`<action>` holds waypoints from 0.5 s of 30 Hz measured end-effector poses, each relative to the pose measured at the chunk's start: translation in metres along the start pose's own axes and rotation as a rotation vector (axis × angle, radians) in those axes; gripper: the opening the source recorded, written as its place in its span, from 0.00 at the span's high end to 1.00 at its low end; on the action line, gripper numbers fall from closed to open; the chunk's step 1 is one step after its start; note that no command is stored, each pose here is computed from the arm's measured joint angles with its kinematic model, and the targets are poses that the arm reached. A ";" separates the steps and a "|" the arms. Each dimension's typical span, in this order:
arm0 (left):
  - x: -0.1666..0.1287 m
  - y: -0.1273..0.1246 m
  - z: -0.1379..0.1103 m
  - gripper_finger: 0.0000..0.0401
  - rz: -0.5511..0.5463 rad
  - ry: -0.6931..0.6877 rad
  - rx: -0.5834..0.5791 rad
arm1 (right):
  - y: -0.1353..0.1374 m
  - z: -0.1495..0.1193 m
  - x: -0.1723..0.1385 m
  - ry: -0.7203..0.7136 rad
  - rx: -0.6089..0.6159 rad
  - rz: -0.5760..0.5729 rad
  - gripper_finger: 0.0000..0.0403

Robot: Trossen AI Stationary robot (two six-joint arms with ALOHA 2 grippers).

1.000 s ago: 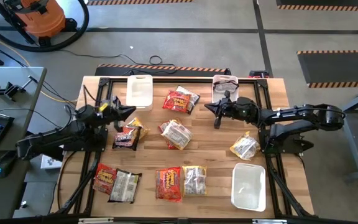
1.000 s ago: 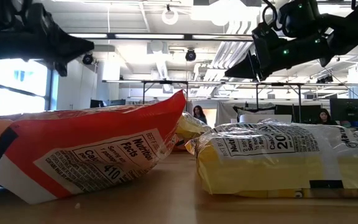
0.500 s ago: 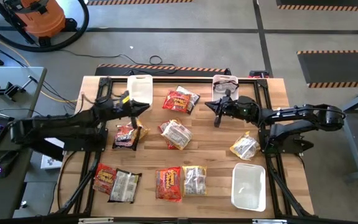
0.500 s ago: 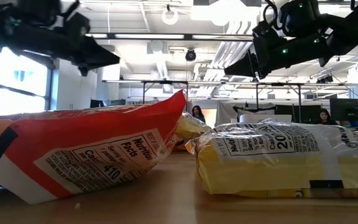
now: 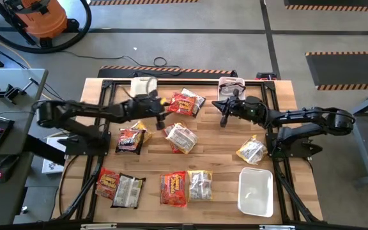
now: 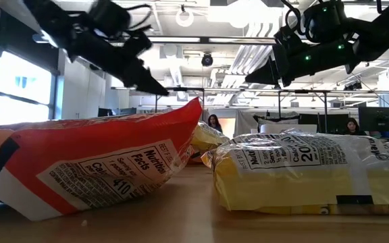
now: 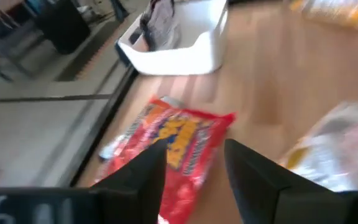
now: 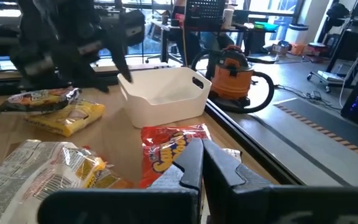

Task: Sort Maruchan noodles
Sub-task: Put the orange noodle pack into the top left white bin

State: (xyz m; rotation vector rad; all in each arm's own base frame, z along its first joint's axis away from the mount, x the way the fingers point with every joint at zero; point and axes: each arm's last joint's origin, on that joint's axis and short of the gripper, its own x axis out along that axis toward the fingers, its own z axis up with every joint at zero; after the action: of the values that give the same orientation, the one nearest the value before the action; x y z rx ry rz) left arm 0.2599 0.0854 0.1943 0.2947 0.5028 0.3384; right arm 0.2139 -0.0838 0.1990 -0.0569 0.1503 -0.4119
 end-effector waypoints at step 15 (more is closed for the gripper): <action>0.065 -0.035 -0.023 0.47 0.080 0.262 0.324 | 0.000 -0.001 0.000 0.007 -0.011 0.002 1.00</action>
State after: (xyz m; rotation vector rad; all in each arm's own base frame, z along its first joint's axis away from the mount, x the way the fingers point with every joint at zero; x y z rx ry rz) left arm 0.3104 0.0837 0.1355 0.5898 0.8070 0.3753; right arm 0.2138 -0.0838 0.1983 -0.0665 0.1601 -0.4091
